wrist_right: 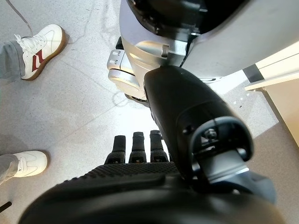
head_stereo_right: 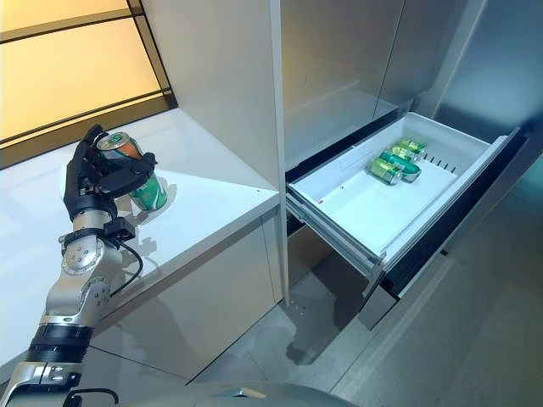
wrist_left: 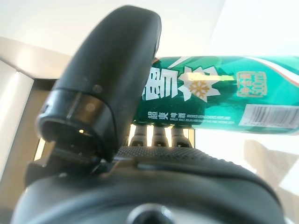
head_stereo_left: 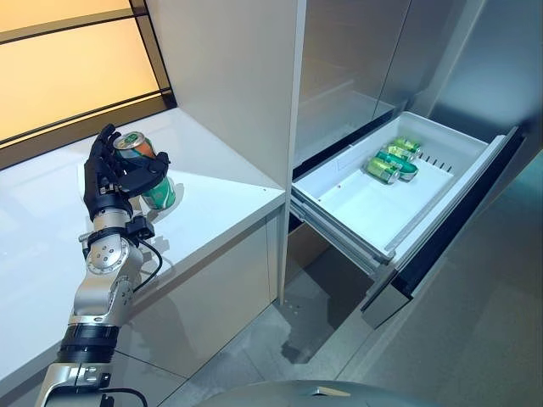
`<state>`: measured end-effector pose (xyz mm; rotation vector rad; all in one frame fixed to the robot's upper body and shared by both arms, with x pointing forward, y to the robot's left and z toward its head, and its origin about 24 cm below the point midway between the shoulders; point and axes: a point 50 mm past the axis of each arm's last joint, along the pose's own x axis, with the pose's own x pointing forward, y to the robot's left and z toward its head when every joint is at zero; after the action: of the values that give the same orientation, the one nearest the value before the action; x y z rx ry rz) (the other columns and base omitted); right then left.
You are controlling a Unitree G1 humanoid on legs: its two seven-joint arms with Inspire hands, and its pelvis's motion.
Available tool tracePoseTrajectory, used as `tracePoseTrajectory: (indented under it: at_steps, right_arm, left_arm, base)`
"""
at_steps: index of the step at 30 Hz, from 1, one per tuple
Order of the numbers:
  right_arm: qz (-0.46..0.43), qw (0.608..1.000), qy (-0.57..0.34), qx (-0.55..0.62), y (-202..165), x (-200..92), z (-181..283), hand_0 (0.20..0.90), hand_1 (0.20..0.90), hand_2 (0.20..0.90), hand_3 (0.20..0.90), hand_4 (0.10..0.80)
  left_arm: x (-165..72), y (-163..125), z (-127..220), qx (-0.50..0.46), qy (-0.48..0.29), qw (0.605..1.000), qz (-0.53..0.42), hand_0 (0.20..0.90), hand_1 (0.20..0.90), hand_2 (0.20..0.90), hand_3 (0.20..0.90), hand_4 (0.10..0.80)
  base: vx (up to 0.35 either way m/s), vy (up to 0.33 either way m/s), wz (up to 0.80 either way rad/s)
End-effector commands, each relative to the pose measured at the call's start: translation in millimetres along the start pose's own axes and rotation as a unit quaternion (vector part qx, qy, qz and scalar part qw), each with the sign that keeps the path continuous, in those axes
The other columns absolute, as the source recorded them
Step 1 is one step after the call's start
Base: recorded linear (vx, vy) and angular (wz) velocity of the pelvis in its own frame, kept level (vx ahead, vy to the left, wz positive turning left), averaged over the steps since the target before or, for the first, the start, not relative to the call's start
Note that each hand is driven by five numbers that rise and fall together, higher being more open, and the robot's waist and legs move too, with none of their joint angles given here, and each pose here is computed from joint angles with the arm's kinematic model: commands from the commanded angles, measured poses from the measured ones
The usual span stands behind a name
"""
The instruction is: Put drinks into fridge and close the fridge
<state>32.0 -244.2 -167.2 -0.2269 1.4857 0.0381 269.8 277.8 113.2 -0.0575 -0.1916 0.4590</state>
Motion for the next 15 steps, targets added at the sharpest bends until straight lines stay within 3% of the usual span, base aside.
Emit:
tracePoseTrajectory:
  at_steps: [1, 2, 3, 5, 6, 15]
  right_arm:
    - [0.033, 0.999, -0.031, 0.002, 10.8, 1.3, 23.5, 0.900, 0.900, 0.900, 0.900, 0.800]
    - [0.033, 0.999, -0.031, 0.003, 10.6, 1.3, 23.2, 0.900, 0.900, 0.900, 0.900, 0.800]
    - [0.033, 0.999, -0.031, 0.002, 10.2, 1.2, 23.2, 0.900, 0.900, 0.900, 0.900, 0.800]
    - [0.033, 0.999, -0.031, 0.002, 10.2, 1.2, 23.2, 0.900, 0.900, 0.900, 0.900, 0.800]
    - [0.033, 0.999, -0.031, 0.001, 10.3, 1.3, 22.8, 0.900, 0.900, 0.900, 0.900, 0.800]
    - [0.033, 0.999, -0.029, 0.000, 9.5, 1.2, 22.8, 0.900, 0.900, 0.900, 0.900, 0.800]
  left_arm:
    - [26.6, -5.4, 73.3, -0.056, -0.174, 0.983, 0.005, 0.900, 0.900, 0.900, 0.900, 0.800]
    - [26.7, -5.0, 72.6, -0.057, -0.172, 0.983, 0.005, 0.900, 0.900, 0.900, 0.900, 0.800]
    - [26.8, -4.8, 71.8, -0.059, -0.170, 0.984, 0.002, 0.834, 0.834, 0.834, 0.823, 0.723]
    - [26.7, -5.9, 70.2, -0.063, -0.165, 0.984, -0.004, 0.352, 0.352, 0.352, 0.260, 0.160]
    - [26.6, -6.5, 69.2, -0.063, -0.164, 0.984, -0.007, 0.300, 0.300, 0.300, 0.200, 0.100]
    - [26.5, -11.1, 69.1, -0.067, -0.160, 0.985, -0.017, 0.300, 0.300, 0.300, 0.200, 0.100]
  base:
    - [0.000, 0.000, 0.00]
    - [0.000, 0.000, 0.00]
    - [0.000, 0.000, 0.00]
    - [0.000, 0.000, 0.00]
    - [0.000, 0.000, 0.00]
    - [0.000, 0.000, 0.00]
